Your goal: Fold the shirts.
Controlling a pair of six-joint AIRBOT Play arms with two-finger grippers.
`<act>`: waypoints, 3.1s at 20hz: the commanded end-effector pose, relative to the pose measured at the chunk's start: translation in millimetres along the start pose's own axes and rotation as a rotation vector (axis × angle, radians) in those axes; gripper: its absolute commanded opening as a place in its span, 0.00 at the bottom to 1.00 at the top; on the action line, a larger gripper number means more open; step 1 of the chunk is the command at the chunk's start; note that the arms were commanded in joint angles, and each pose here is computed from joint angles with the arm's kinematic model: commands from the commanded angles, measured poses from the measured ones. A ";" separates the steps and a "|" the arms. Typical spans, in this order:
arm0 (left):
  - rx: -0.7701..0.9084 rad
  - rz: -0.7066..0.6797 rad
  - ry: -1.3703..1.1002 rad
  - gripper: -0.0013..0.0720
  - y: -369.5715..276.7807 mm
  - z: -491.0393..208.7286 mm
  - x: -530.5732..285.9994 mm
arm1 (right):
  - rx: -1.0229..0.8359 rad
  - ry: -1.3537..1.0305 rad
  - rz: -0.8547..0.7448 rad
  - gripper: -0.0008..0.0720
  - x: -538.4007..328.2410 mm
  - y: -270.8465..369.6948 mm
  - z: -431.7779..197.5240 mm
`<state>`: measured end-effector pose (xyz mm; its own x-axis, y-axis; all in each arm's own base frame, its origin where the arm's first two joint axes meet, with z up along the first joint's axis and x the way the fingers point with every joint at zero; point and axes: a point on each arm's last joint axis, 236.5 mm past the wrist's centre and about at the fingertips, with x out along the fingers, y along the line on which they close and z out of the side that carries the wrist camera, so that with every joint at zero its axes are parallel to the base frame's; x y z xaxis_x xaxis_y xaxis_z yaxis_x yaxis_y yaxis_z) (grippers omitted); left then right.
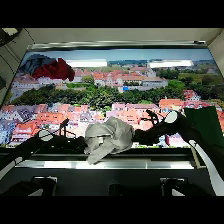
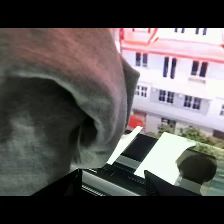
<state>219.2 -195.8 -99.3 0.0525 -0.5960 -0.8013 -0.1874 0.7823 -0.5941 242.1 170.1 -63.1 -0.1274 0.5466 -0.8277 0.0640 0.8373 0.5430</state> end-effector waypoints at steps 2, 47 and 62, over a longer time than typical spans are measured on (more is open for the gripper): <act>0.001 -0.012 0.001 0.06 -3.9 -1.4 -1.9 | 0.029 -0.054 0.033 0.65 9.9 0.6 13.1; 0.131 0.095 -0.885 0.06 -22.7 173.1 -283.4 | -0.185 -0.605 -0.108 0.09 -163.5 77.3 184.3; 0.020 0.058 -0.354 0.67 29.7 173.1 -185.7 | 0.207 -0.493 -0.229 0.75 -260.4 -117.1 165.5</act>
<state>409.2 -14.8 33.4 0.5369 -0.3684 -0.7590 -0.2006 0.8181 -0.5390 487.2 26.3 68.7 0.4424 0.3868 -0.8091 0.1513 0.8571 0.4924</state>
